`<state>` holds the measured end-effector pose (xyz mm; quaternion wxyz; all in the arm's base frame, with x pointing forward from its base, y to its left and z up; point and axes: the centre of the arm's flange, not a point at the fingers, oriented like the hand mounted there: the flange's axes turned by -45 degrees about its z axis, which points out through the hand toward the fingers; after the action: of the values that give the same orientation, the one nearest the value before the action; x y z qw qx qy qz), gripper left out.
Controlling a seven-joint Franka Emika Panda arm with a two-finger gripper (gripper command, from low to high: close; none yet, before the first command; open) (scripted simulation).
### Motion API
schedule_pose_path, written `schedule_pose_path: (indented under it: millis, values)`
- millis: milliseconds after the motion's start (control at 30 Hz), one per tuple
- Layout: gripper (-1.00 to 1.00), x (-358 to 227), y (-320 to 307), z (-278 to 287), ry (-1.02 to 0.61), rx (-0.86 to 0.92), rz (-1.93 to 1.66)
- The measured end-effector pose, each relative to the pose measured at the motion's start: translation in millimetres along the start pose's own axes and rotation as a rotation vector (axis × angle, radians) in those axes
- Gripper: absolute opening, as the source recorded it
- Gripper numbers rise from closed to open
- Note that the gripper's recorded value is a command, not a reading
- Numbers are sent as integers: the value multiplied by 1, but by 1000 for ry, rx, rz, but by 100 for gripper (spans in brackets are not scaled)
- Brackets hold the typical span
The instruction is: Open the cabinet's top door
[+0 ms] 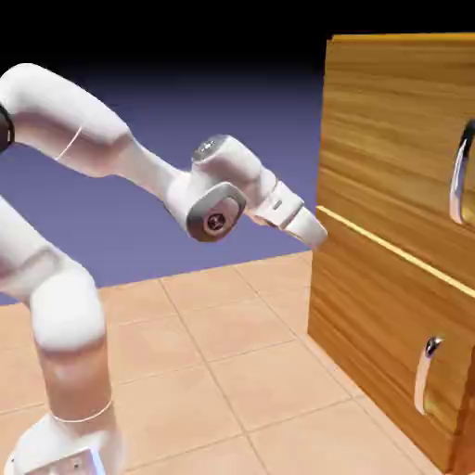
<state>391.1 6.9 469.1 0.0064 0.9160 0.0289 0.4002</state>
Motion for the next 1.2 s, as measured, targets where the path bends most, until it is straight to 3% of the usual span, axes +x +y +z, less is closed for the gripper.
schedule_pose_path:
  millis: [567, 1200]
  values:
    - [0, 95, 0, -93, 364, 26, -43]
    - [0, 128, 64, -153, 670, 52, -32]
